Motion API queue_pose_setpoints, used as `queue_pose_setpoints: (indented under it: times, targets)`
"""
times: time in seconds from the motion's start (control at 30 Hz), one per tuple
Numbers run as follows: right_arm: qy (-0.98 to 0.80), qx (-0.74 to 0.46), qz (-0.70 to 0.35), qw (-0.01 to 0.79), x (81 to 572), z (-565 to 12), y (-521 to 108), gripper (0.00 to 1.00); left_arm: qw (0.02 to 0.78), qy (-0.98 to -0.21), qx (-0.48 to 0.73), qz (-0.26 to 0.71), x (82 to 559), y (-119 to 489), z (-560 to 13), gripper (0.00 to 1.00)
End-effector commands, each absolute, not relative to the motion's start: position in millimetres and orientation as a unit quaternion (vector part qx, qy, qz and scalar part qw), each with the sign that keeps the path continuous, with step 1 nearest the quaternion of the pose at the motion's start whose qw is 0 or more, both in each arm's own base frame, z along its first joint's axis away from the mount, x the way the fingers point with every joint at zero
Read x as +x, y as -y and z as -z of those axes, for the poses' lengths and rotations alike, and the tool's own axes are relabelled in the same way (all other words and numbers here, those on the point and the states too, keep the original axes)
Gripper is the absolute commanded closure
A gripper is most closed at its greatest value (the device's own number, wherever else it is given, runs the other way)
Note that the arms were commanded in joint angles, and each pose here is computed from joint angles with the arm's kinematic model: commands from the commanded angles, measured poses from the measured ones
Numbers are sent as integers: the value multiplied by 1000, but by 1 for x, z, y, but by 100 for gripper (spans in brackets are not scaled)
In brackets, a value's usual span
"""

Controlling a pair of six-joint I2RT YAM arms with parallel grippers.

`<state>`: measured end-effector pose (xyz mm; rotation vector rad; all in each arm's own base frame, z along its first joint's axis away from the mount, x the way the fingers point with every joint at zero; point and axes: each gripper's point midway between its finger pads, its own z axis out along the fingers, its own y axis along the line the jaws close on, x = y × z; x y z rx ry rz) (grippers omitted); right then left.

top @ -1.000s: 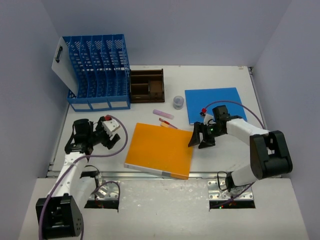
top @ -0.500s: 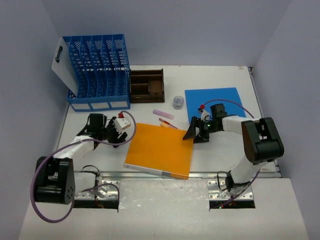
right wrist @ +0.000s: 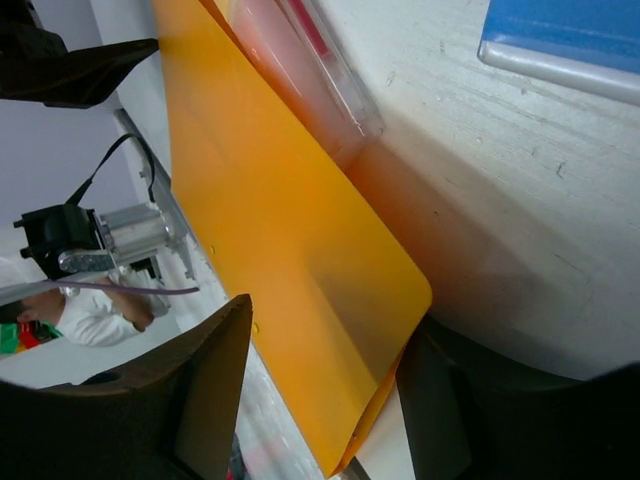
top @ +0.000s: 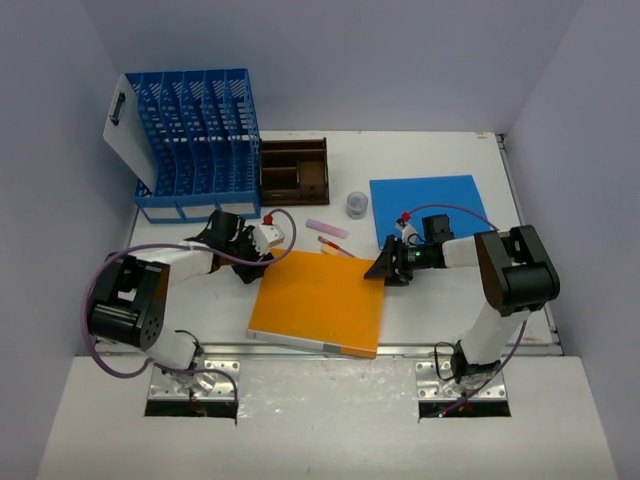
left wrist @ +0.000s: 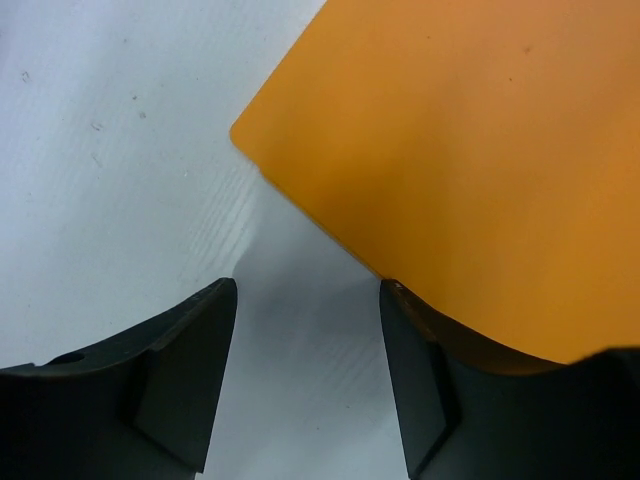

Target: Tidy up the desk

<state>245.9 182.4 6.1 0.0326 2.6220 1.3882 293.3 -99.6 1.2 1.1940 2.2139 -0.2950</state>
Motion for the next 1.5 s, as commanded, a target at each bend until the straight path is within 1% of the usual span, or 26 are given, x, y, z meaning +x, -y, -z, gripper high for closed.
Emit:
queue_pose_setpoints:
  times: [0.0, 0.1, 0.17, 0.2, 0.23, 0.3, 0.33, 0.43, 0.47, 0.57, 0.6, 0.63, 0.67, 0.7, 0.73, 0.77, 0.8, 0.87, 0.93, 0.97, 1.03, 1.07, 1.2, 1.3, 1.4, 1.47]
  targets:
    - [-889, 13, -448, 91, 240, 12, -178, 42, 249, -854, 448, 90, 278, 92, 21, 43]
    - [-885, 11, -458, 87, 238, 11, -180, 46, 249, -852, 453, 89, 278, 95, 21, 43]
    - [-880, 8, -467, 88, 238, 7, -182, 54, 254, -849, 454, 89, 278, 97, 19, 43]
    - [-878, 6, -470, 88, 237, 4, -183, 61, 257, -848, 454, 89, 279, 97, 18, 43]
    - [-877, 4, -473, 89, 237, 1, -183, 76, 262, -846, 455, 91, 280, 99, 16, 43]
    - [-869, -8, -485, 102, 240, -13, -185, 92, 285, -840, 452, 97, 282, 104, 7, 42]
    - [-867, -10, -487, 105, 240, -19, -186, 99, 296, -836, 450, 100, 283, 106, 2, 41]
    - [-853, -26, -506, 125, 239, -49, -190, 99, 344, -826, 433, 106, 289, 113, -21, 36]
    - [-850, -28, -510, 130, 237, -57, -190, 99, 369, -814, 433, 117, 291, 119, -38, 35]
    - [-832, -34, -533, 151, 234, -92, -192, 99, 421, -791, 424, 129, 293, 128, -76, 25]
    - [-822, -44, -545, 159, 230, -106, -193, 99, 433, -786, 421, 131, 293, 129, -85, 23]
    - [-819, -41, -551, 157, 227, -110, -193, 99, 459, -773, 420, 126, 294, 130, -105, 22]
    - [-816, -32, -557, 153, 225, -116, -193, 99, 468, -769, 417, 124, 292, 129, -113, 22]
    - [-809, -36, -564, 158, 221, -124, -194, 99, 494, -755, 415, 117, 290, 128, -134, 21]
    - [-807, -33, -569, 156, 218, -127, -194, 99, 504, -747, 418, 115, 286, 128, -142, 21]
    - [-805, -24, -573, 151, 216, -131, -195, 99, 512, -739, 423, 112, 280, 127, -150, 18]
    - [-802, -23, -576, 155, 213, -134, -195, 99, 543, -718, 422, 104, 274, 126, -171, 8]
    - [-799, 0, -584, 143, 211, -138, -195, 99, 557, -704, 428, 108, 261, 126, -184, 0]
    - [-794, 16, -593, 136, 207, -138, -196, 99, 577, -674, 448, 109, 244, 128, -201, 0]
    - [-791, 43, -599, 118, 206, -140, -197, 99, 568, -677, 454, 111, 235, 126, -197, 0]
    - [-783, 60, -609, 112, 203, -139, -198, 99, 579, -659, 472, 89, 225, 120, -200, 0]
    - [-777, 89, -615, 96, 203, -143, -199, 99, 574, -654, 488, 71, 221, 116, -195, 0]
    - [-756, 148, -632, 87, 208, -153, -199, 99, 583, -621, 523, 29, 216, 110, -194, 0]
    - [-738, 176, -645, 87, 213, -167, -199, 99, 598, -591, 540, 33, 212, 116, -205, 0]
    - [-726, 217, -648, 77, 216, -174, -198, 99, 597, -585, 546, 46, 212, 122, -210, 0]
    - [-725, 220, -648, 83, 219, -180, -197, 99, 593, -581, 554, 59, 211, 126, -210, 0]
